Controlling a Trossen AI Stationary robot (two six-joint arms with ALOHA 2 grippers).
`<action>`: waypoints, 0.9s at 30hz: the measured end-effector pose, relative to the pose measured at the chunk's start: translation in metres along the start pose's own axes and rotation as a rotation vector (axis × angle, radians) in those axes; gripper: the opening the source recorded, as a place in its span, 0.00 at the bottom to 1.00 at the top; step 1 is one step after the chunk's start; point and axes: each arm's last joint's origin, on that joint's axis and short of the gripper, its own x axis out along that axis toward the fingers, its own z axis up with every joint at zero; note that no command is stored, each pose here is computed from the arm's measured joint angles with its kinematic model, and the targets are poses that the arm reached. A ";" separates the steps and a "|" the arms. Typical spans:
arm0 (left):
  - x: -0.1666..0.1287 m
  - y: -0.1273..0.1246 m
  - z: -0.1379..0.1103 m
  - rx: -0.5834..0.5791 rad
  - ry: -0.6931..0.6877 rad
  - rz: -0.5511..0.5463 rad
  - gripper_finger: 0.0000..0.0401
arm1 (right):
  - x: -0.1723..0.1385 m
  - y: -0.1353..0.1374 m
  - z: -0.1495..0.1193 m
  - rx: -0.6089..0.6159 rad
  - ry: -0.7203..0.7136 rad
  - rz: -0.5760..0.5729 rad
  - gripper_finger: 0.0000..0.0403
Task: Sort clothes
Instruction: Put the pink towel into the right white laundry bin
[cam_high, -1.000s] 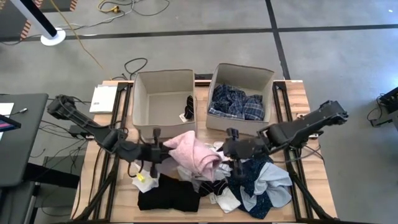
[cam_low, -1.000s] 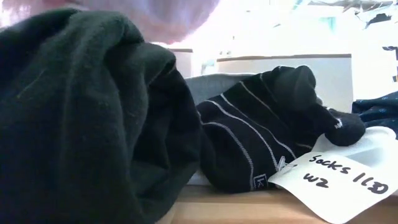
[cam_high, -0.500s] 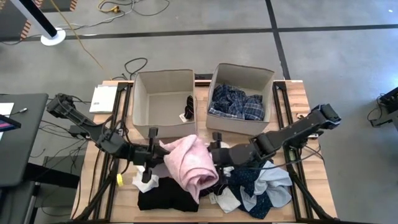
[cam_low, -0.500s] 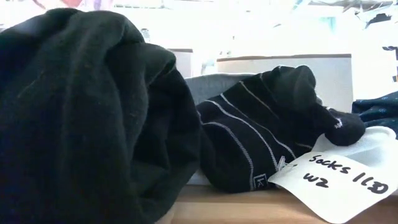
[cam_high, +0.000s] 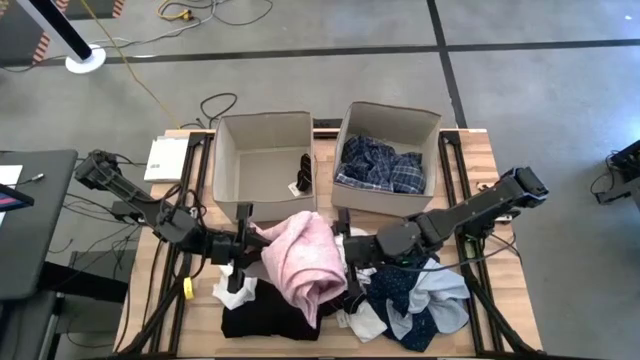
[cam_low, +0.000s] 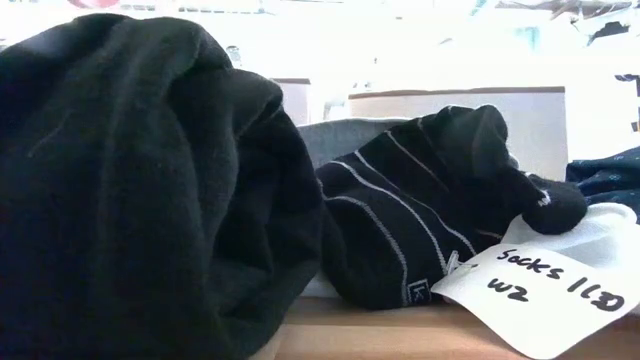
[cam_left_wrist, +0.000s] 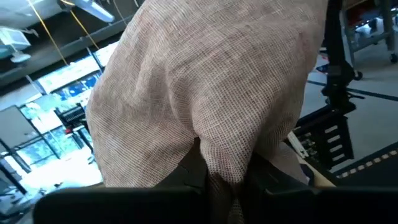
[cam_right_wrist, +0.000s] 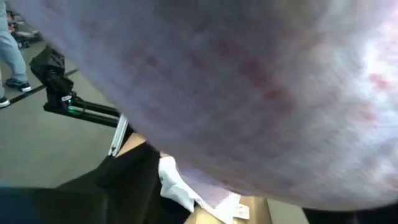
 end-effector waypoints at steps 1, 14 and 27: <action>0.001 0.002 0.000 0.001 -0.001 0.007 0.08 | 0.000 0.001 0.001 -0.004 -0.007 0.005 0.92; 0.025 -0.003 -0.022 -0.021 0.038 -0.070 0.08 | 0.037 -0.007 -0.013 -0.035 -0.152 -0.026 0.92; 0.026 -0.007 -0.026 -0.058 0.080 -0.087 0.21 | 0.039 -0.006 -0.015 -0.079 -0.155 -0.039 0.37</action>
